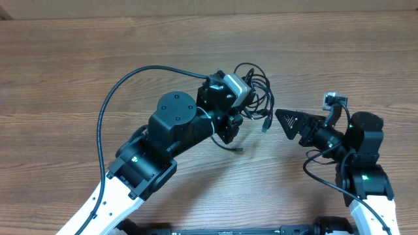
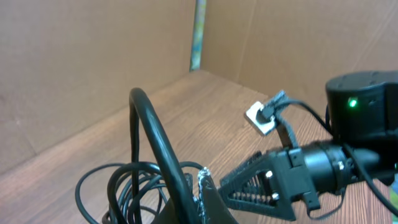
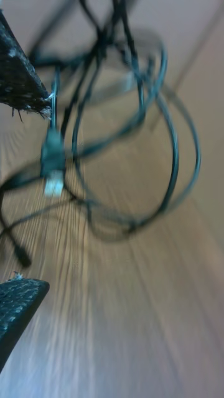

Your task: Untangle cables

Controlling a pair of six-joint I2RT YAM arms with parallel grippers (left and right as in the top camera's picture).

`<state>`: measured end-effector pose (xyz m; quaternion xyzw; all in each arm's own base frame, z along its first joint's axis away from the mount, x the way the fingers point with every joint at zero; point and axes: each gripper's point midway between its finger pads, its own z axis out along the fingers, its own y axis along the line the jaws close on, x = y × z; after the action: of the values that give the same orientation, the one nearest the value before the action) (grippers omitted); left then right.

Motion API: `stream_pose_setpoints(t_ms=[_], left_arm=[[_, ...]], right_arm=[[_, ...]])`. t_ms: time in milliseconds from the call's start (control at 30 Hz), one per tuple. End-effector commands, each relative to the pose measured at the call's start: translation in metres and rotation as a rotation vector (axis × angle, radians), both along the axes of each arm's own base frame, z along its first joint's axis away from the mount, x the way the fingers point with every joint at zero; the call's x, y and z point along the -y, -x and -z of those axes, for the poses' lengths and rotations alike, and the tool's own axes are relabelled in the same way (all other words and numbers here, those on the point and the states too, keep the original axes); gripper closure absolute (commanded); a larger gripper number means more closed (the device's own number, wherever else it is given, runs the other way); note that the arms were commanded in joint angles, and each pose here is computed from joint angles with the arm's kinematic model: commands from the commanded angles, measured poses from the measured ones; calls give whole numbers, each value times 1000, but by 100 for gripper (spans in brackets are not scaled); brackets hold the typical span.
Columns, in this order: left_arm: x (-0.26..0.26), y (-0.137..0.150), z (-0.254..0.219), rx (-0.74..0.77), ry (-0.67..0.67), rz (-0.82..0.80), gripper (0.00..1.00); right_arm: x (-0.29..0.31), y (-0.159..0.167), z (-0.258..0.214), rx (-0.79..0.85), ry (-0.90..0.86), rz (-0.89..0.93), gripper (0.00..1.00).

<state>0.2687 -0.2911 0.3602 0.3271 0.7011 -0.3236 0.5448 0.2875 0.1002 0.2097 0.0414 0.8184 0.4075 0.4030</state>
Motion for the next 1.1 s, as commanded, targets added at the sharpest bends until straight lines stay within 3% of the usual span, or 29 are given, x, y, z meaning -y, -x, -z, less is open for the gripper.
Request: stream_pose_setpoints(t_ms=[0,633,933,1067], left_arm=[[0,6,-12,39,10,37,96],[45,75,-44,87,179,542,96],[41,99,-54,110,201,649,96],[31,99,-64,141,211,629,96]], right_arm=[[-18,12,-19,75,-46,-146,16],[-17,5,-20,93,-45,-143,16],[16,-15,27,-84,57,89,31],[39,-16,50,-195,105,240,32]])
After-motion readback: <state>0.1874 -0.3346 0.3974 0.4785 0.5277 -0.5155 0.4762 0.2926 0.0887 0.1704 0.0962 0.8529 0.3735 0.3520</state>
